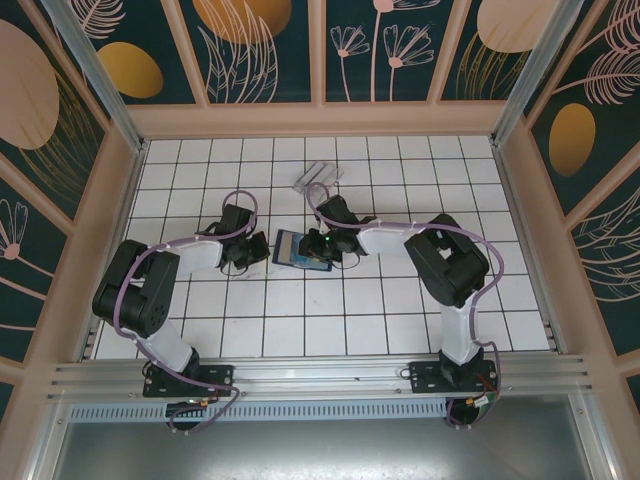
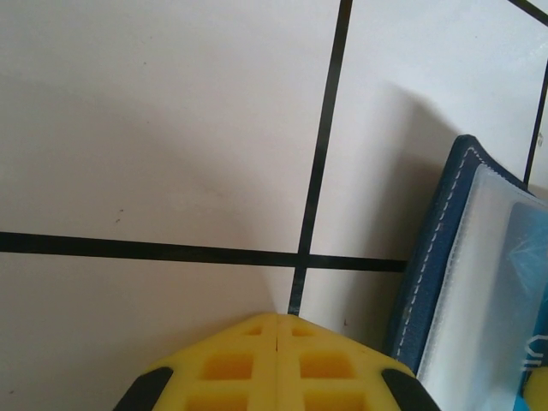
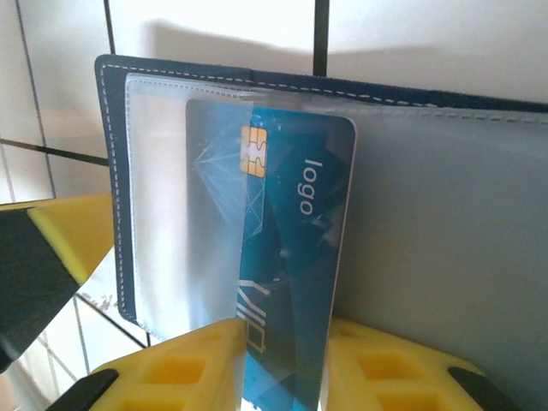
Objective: Put the credit cards into the card holder
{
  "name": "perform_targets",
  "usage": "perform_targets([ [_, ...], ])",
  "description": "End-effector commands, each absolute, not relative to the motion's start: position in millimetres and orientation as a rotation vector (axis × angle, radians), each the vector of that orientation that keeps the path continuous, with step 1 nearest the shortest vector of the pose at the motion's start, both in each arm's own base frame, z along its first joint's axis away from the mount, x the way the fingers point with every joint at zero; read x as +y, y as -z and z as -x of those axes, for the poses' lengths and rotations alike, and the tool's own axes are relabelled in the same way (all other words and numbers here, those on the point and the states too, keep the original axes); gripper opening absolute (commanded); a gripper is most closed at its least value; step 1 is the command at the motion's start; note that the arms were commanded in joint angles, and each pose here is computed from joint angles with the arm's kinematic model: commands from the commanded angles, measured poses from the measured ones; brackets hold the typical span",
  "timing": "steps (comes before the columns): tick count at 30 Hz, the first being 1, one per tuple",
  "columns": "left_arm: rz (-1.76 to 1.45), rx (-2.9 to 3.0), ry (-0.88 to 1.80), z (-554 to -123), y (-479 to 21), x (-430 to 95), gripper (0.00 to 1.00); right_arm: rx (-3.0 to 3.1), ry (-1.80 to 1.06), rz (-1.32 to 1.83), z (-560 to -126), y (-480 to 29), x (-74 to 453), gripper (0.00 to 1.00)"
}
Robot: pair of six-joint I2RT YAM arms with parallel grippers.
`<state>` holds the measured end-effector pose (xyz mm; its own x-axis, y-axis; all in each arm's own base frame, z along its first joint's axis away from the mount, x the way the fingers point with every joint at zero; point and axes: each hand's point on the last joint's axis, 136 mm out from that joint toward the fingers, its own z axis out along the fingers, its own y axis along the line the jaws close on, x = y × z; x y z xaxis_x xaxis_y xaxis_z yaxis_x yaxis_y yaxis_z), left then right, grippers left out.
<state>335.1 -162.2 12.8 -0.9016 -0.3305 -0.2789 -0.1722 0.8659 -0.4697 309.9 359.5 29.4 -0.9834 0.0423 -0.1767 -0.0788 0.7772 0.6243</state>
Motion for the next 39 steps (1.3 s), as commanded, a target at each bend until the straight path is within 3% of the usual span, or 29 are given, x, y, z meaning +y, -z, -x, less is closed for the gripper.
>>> perform_targets([
  [1,0.338,2.796,0.717,-306.3,3.6,-173.3,0.00,2.806,-0.810,0.032,-309.4,-24.8,344.1,0.28],
  [4,0.339,2.775,0.686,-310.7,-1.3,-169.6,0.09,2.805,-0.866,0.085,-305.5,-26.0,353.7,0.25],
  [7,0.313,2.770,0.734,-311.9,-7.6,-176.6,0.11,2.805,-0.926,0.151,-298.2,-26.4,366.8,0.24],
  [18,0.438,2.726,0.854,-308.0,0.4,-197.1,0.02,2.795,-0.952,0.222,-298.1,-33.4,388.7,0.26],
  [29,0.448,2.733,0.790,-304.4,3.1,-190.5,0.00,2.812,-0.598,0.148,-306.2,-34.3,346.3,0.30],
  [39,0.484,2.707,0.889,-306.9,1.8,-200.3,0.00,2.820,-0.295,0.112,-308.6,-28.1,323.1,0.33],
])
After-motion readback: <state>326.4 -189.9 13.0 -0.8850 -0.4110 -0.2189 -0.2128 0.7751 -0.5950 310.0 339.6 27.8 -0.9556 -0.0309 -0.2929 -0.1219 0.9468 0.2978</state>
